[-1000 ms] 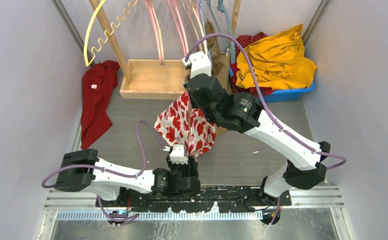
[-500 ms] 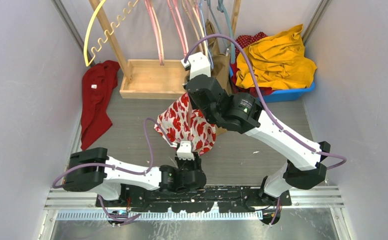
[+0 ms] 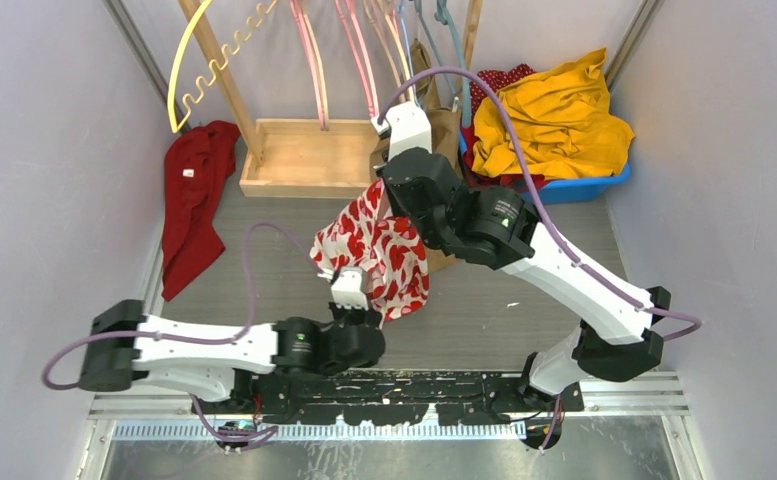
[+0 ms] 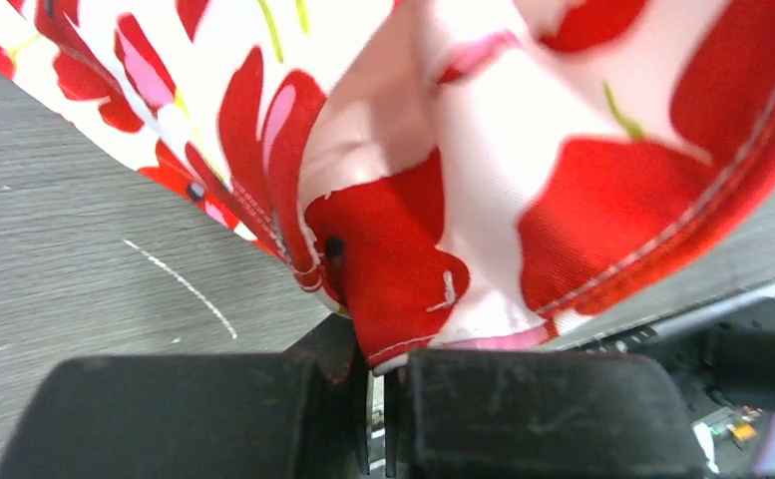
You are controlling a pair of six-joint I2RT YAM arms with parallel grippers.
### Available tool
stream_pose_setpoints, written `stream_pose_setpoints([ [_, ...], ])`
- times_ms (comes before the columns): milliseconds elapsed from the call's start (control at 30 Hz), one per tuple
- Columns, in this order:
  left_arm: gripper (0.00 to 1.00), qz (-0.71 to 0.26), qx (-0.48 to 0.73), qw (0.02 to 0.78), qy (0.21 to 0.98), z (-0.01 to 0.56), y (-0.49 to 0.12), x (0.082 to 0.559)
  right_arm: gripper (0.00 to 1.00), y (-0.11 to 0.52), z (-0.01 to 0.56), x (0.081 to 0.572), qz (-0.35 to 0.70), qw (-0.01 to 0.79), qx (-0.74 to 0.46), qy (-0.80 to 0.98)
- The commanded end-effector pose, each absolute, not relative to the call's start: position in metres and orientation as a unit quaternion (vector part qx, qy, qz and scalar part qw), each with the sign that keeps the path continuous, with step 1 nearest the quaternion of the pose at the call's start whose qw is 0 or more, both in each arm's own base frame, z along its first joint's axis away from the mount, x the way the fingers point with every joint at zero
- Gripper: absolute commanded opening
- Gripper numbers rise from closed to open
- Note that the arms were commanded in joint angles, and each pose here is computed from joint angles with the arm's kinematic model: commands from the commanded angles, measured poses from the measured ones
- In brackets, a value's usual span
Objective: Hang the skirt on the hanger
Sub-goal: Flatten out the skirt at the center of the board.
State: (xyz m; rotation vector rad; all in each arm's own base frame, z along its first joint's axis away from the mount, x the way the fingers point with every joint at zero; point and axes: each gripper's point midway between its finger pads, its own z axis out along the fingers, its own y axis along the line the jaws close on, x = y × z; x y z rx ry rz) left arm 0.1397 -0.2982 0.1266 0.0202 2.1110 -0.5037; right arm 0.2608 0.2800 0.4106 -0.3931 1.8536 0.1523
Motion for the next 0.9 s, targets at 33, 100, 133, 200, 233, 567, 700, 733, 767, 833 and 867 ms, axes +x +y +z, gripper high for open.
stream_pose_setpoints([
  [33,0.0,-0.218,0.024,0.463,0.859,0.185,-0.255,0.134,0.01,0.252,0.458,0.253,0.086,0.621,-0.129,0.768],
  [100,0.0,-0.212,0.023,0.471,0.856,0.207,-0.233,0.134,0.01,0.25,0.461,0.252,0.088,0.621,-0.129,0.768],
  [133,0.0,-0.214,0.024,0.476,0.853,0.219,-0.224,0.134,0.01,0.25,0.462,0.251,0.089,0.621,-0.129,0.768],
  [200,0.0,-0.206,0.022,0.487,0.849,0.242,-0.202,0.136,0.01,0.249,0.465,0.25,0.094,0.62,-0.129,0.768],
  [233,0.0,-0.201,0.024,0.492,0.847,0.252,-0.19,0.136,0.01,0.248,0.467,0.248,0.098,0.62,-0.129,0.768],
  [567,0.0,-0.197,0.033,0.52,0.83,0.343,-0.137,0.138,0.01,0.224,0.486,0.232,0.131,0.623,-0.111,0.763],
  [700,0.0,-0.183,0.041,0.526,0.83,0.367,-0.127,0.139,0.01,0.218,0.486,0.23,0.133,0.623,-0.105,0.764],
  [733,0.0,-0.181,0.041,0.529,0.828,0.371,-0.126,0.14,0.01,0.219,0.484,0.23,0.133,0.621,-0.105,0.765],
  [767,0.0,-0.178,0.039,0.532,0.827,0.375,-0.123,0.141,0.01,0.221,0.482,0.23,0.134,0.62,-0.105,0.766],
  [833,0.01,-0.176,0.033,0.541,0.822,0.381,-0.119,0.143,0.01,0.226,0.478,0.232,0.135,0.618,-0.106,0.767],
  [867,0.02,-0.175,0.027,0.545,0.819,0.384,-0.115,0.144,0.01,0.23,0.476,0.233,0.135,0.618,-0.107,0.767],
])
